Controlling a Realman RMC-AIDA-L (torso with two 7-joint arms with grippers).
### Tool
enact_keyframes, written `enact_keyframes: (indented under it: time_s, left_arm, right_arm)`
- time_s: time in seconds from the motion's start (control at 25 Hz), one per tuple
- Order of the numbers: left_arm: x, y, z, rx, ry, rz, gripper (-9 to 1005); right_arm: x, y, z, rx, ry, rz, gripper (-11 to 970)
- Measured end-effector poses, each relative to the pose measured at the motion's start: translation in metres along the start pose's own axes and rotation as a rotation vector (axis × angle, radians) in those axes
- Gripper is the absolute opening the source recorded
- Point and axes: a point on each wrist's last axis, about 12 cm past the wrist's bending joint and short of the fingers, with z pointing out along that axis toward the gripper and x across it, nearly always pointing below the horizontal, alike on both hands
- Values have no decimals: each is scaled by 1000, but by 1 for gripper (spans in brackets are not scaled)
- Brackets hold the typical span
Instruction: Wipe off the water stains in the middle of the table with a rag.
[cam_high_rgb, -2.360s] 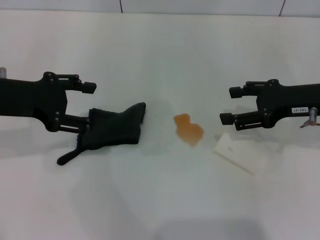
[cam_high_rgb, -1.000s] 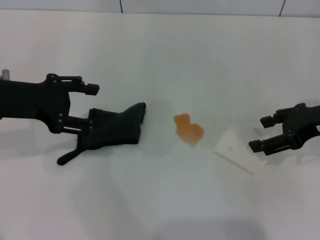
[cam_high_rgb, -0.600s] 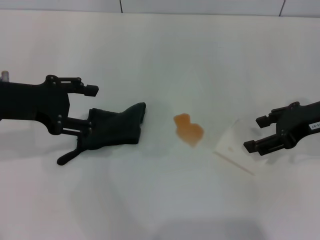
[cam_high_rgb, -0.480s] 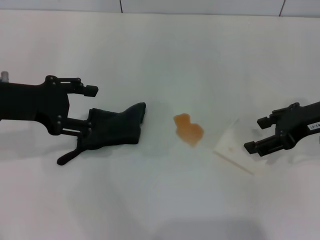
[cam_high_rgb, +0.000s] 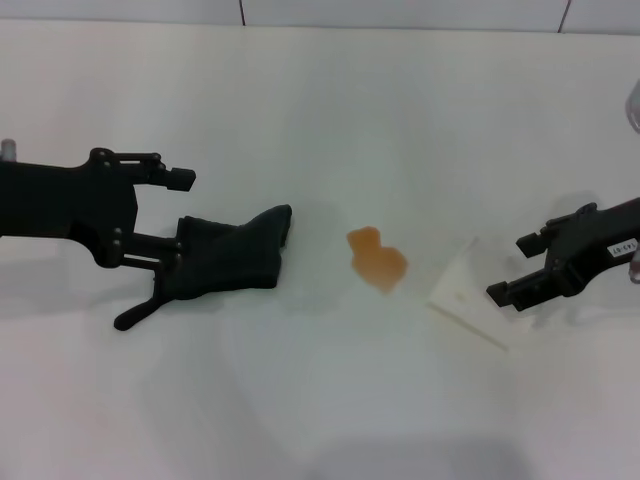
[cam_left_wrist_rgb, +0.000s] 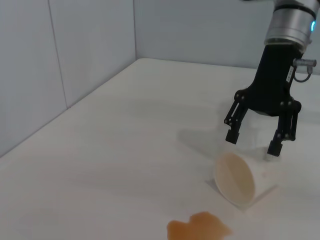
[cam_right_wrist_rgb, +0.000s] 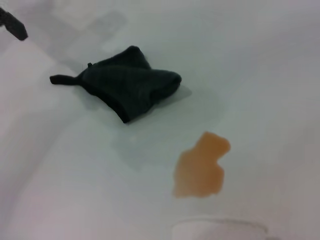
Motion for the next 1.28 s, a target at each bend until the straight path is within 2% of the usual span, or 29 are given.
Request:
enact_keyframes:
  time_s: [0.56,0.8,1.28]
  left_arm:
    - [0,2,-1,-11,8,1,833]
    - [1,3,-1,-14,13,3,833]
    - [1,4,-1,-23,14,9,832]
  right_arm:
    - [-22,15,-13,88,90,2,839]
    - [-34,25,-11,120,157,-17,838]
    - [-43,37,2,107,167,-18,824]
